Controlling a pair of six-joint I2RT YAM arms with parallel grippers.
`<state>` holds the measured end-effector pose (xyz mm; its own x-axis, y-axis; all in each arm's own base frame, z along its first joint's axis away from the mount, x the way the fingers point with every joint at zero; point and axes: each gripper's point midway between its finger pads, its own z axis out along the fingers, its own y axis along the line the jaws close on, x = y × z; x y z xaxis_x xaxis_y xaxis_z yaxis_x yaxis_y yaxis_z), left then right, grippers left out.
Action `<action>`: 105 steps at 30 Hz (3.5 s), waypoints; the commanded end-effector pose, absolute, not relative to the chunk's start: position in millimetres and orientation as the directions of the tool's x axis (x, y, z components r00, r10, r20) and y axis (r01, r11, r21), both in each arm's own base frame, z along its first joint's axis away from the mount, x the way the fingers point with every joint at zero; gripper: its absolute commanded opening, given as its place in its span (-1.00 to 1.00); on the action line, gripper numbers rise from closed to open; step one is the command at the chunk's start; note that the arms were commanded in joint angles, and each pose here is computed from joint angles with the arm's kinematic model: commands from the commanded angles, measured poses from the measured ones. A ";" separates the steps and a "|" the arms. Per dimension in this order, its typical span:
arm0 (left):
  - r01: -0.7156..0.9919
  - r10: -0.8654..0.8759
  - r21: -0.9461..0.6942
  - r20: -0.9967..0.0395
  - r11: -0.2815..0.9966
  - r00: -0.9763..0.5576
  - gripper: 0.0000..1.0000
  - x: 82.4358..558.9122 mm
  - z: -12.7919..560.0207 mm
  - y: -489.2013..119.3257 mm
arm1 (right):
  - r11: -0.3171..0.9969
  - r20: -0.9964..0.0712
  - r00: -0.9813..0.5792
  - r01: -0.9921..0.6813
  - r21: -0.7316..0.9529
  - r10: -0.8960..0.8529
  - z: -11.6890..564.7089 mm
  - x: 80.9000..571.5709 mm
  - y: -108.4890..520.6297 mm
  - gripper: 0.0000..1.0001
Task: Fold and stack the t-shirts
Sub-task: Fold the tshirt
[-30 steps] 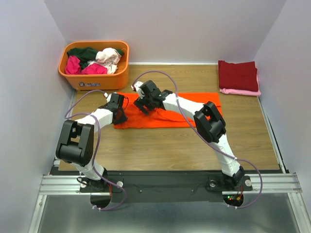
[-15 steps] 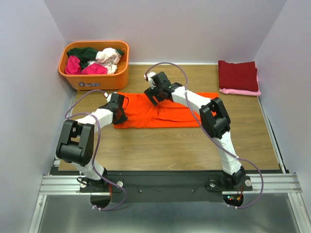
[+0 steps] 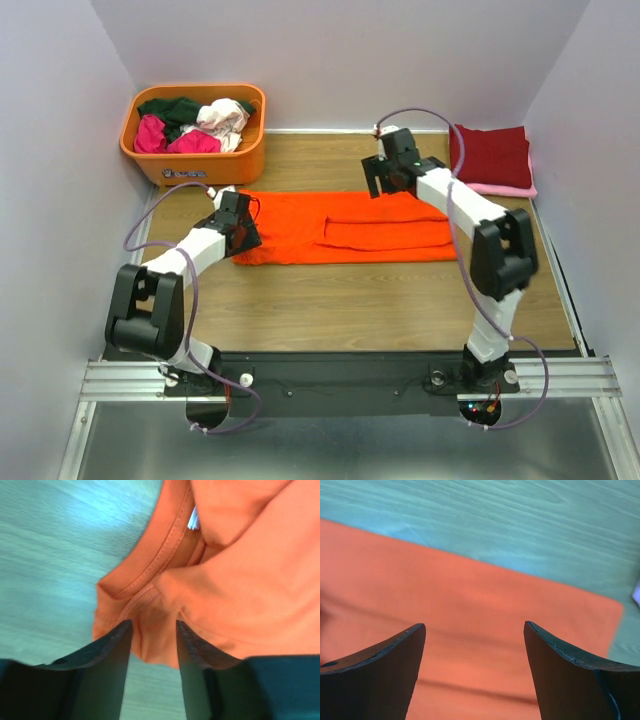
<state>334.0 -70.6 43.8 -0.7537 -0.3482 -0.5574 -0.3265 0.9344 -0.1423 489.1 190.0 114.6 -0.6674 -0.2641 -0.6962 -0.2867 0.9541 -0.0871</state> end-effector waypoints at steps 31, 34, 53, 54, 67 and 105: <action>0.389 0.143 -0.284 -0.618 0.876 -0.773 0.18 329.2 75.3 -363.8 | 0.902 -0.470 -0.771 0.340 0.267 0.430 76.4 358.7 39.6 0.44; 0.381 0.137 -0.289 -0.611 0.878 -0.779 0.18 329.9 67.1 -366.3 | 0.880 -0.454 -0.755 0.374 0.294 0.473 72.7 357.6 41.5 0.47; 0.337 0.082 -0.339 -0.589 0.878 -0.804 0.20 316.8 70.8 -360.4 | 0.822 -0.436 -0.702 0.419 0.385 0.562 58.5 367.7 50.6 0.57; 0.336 0.084 -0.337 -0.586 0.880 -0.806 0.20 316.3 68.4 -359.9 | 0.821 -0.434 -0.703 0.419 0.388 0.564 57.2 369.0 51.8 0.57; 0.316 0.046 -0.335 -0.619 0.887 -0.784 0.20 316.3 85.9 -351.8 | 0.800 -0.416 -0.691 0.441 0.406 0.592 46.5 375.9 54.3 0.57; 0.270 0.013 -0.331 -0.612 0.904 -0.791 0.12 309.5 83.9 -338.6 | 0.812 -0.550 -0.627 0.252 0.526 0.551 109.9 447.3 70.3 0.57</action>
<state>297.9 -329.2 59.3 -0.8252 0.0424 -0.5632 0.2653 0.9094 -0.3202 451.3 67.5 90.9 -0.6262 0.5911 -0.5083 0.3332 0.7924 0.5110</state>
